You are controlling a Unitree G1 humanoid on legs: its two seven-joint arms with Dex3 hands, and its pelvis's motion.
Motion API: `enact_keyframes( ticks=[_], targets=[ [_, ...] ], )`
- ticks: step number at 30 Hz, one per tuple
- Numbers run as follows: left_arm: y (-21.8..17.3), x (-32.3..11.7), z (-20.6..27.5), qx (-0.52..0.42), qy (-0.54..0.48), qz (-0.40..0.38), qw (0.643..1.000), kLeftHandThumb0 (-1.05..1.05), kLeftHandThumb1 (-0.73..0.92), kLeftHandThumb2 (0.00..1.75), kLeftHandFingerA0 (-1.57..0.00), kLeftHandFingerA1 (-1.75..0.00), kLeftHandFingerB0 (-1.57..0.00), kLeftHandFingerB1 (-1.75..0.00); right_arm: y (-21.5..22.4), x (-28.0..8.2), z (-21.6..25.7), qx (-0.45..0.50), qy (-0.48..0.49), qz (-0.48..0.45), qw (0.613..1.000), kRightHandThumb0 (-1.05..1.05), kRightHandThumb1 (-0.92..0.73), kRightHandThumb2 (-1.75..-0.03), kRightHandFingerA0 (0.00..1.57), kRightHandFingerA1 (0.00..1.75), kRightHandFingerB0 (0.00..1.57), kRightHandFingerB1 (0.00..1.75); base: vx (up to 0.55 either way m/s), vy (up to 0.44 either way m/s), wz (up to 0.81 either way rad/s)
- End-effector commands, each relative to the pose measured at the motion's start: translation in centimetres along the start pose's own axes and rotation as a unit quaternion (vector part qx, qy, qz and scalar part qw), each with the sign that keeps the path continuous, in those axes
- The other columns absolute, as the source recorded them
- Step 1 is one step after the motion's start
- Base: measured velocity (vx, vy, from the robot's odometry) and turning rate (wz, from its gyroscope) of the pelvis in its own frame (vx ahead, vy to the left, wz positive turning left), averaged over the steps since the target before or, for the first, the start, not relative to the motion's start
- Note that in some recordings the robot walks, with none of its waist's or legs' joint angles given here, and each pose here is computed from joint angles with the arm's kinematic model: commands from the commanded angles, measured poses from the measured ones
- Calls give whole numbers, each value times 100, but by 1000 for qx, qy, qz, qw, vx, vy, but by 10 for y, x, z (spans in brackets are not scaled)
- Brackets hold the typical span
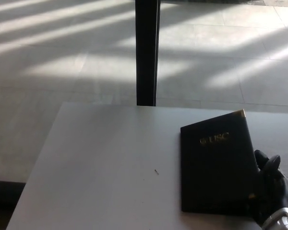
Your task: There is a diary kept infront of the robot and the robot uses its right hand to grab its cover and puses it to the left to open it.
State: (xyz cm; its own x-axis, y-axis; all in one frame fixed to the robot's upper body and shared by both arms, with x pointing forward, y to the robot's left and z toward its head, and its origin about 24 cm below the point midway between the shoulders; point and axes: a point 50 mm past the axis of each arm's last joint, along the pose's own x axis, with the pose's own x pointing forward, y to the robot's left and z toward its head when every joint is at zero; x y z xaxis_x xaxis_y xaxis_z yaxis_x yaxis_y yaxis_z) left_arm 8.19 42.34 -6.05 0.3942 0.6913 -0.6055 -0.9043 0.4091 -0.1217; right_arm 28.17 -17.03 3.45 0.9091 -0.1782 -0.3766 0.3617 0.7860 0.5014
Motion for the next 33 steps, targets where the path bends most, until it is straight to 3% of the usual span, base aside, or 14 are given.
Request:
enact_keyframes(
  ticks=[1, 5, 6, 12, 13, 15, 18, 22, 23, 24, 28, 29, 30, 33],
  targets=[
    [-1, 1, 7, -5, -8, 4, 1000, -82, 51, 137, -13, -93, 0, -81, -5, -7, -19, -7, 15, -11, 1000, -85, -92, -77, 37, 60, 27, 47, 0, 0, 0],
    [0, 1, 7, 8, -8, 0, 1000, -80, 54, 139, -11, -91, 0, -80, 7, -15, -27, -16, 19, 11, 1000, -85, -91, -78, 35, 56, 23, 45, 0, 0, 0],
    [0, 1, 7, 7, -7, -2, 1000, -105, 92, 110, -14, -153, -12, -132, 10, -17, -27, -21, 18, 19, 999, -85, -91, -77, 31, 55, 20, 43, 0, 0, 0],
    [0, 1, 7, 11, -4, -4, 1000, -105, 74, 141, -39, -112, -27, -97, 64, -34, -27, -60, -6, 120, 991, -86, -92, -82, 33, 55, 21, 44, 0, 0, 0],
    [-1, 1, 7, 8, -4, -1, 1000, -105, 92, 110, -19, -158, -13, -133, 79, -38, -24, -72, -17, 143, 987, -85, -92, -83, 33, 57, 22, 45, 0, 0, 0],
    [-1, 1, 8, 1, -4, 6, 1000, -89, 54, 141, -15, -98, 0, -85, 93, -42, -22, -82, -31, 172, 981, -85, -92, -82, 32, 58, 20, 45, 0, 0, 0],
    [-2, 2, 8, 7, -4, 8, 1000, -105, 92, 109, -21, -159, -14, -135, 117, -53, -20, -126, -60, 213, 967, -88, -92, -84, 29, 60, 18, 46, 0, 0, 0],
    [-3, 2, 9, 10, -4, 8, 1000, -91, 55, 143, -15, -100, 0, -86, 131, -60, -23, -193, -91, 254, 943, -37, -54, -117, 1, 52, 2, 52, 0, 0, 0],
    [-3, 2, 9, 11, -6, 3, 1000, -105, 92, 109, -17, -160, -14, -138, 134, -62, -24, -229, -105, 268, 930, -37, -54, -117, 1, 52, 2, 52, 0, 0, 0],
    [-3, 2, 9, 12, -5, 2, 1000, -91, 58, 145, -16, -101, 0, -87, 136, -61, -25, -262, -118, 271, 918, -37, -54, -117, 1, 52, 2, 52, 0, 0, 0],
    [-5, 2, 10, 20, -9, 4, 1000, -91, 56, 143, -18, -102, 0, -87, 134, -54, -24, -335, -134, 278, 890, -36, -57, -118, 0, 52, 2, 52, 0, 0, 0],
    [-6, 3, 12, 12, -10, 3, 1000, -105, 92, 109, -20, -162, -16, -139, 130, -48, -23, -380, -141, 272, 873, -87, -88, -127, 14, 58, 2, 49, 0, 0, 0],
    [-7, 3, 14, 9, -12, -4, 1000, -90, 53, 141, -15, -100, 0, -86, 126, -39, -20, -434, -148, 255, 851, -37, -55, -118, 1, 53, 2, 52, 0, 0, 0],
    [-8, 4, 17, 10, -13, -5, 1000, -89, 52, 140, -15, -99, 0, -85, 119, -27, -15, -475, -144, 251, 831, -86, -85, -125, 18, 63, 2, 50, 0, 0, 0]
  ],
)
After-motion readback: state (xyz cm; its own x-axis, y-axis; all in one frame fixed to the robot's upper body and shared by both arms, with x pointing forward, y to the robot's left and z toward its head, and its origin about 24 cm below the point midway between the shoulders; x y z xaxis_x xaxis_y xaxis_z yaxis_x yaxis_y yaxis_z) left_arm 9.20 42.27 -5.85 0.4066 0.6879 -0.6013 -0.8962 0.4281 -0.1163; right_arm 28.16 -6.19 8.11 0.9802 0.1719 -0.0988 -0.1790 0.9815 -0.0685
